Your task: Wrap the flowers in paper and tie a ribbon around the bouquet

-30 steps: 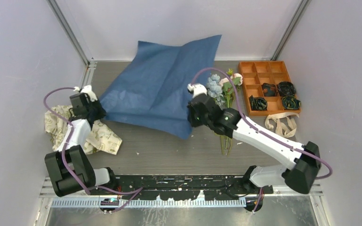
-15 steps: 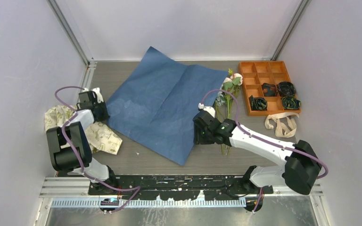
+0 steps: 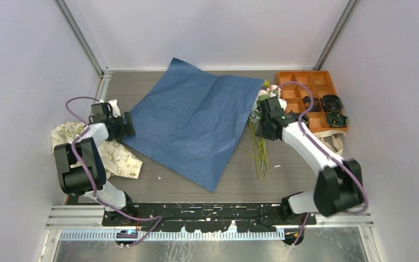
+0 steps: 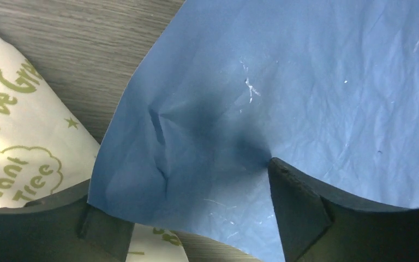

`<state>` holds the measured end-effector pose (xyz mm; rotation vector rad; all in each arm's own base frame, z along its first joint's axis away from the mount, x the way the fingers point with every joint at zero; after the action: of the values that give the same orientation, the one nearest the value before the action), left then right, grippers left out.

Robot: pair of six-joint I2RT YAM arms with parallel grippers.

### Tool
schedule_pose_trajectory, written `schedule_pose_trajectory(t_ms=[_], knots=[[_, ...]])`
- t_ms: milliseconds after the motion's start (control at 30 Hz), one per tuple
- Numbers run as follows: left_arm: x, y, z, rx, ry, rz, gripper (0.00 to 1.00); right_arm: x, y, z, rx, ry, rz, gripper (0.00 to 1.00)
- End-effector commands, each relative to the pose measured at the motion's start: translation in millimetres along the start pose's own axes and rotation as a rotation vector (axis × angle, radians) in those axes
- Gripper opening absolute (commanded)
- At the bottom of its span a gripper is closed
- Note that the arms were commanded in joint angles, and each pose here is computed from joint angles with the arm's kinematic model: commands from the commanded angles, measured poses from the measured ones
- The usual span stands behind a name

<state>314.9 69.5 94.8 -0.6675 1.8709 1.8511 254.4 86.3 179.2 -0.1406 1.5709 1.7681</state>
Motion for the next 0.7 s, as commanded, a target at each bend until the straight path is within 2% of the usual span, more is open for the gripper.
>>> schedule_pose_trajectory(t_ms=[0,67,200,367,467,533,600,667], knots=[[-37,36,3,-0.024,-0.060,-0.141,0.92,-15,-32,22,-0.095,0.052,0.091,0.35],[-46,50,2,-0.019,-0.095,-0.186,0.98,-17,-44,29,-0.112,0.063,0.121,0.37],[-60,73,-11,0.072,-0.132,-0.242,0.99,-15,-75,35,-0.077,0.096,0.181,0.39],[-60,85,-30,0.159,-0.169,-0.245,0.98,-13,-107,34,-0.006,0.128,0.209,0.37],[-59,88,-36,0.178,-0.192,-0.243,0.97,-16,-118,30,0.046,0.149,0.203,0.29],[-58,90,-38,0.186,-0.201,-0.242,0.96,-19,-119,29,0.071,0.169,0.192,0.19],[-58,92,-40,0.197,-0.206,-0.247,0.96,-27,-114,28,0.093,0.192,0.170,0.04],[-58,94,-42,0.210,-0.209,-0.249,0.95,-42,-100,27,0.123,0.214,0.113,0.01]])
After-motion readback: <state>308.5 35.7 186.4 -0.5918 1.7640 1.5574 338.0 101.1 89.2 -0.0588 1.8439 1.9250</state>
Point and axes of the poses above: each gripper's point midway between its finger pads, its own y axis back along the fingers, its own z axis along the line the jaws close on, x = y × z, the point moved 7 cm from there along y, back along the fingers, and after that the axes turned 10 degrees about -y, right-handed, at the moved point
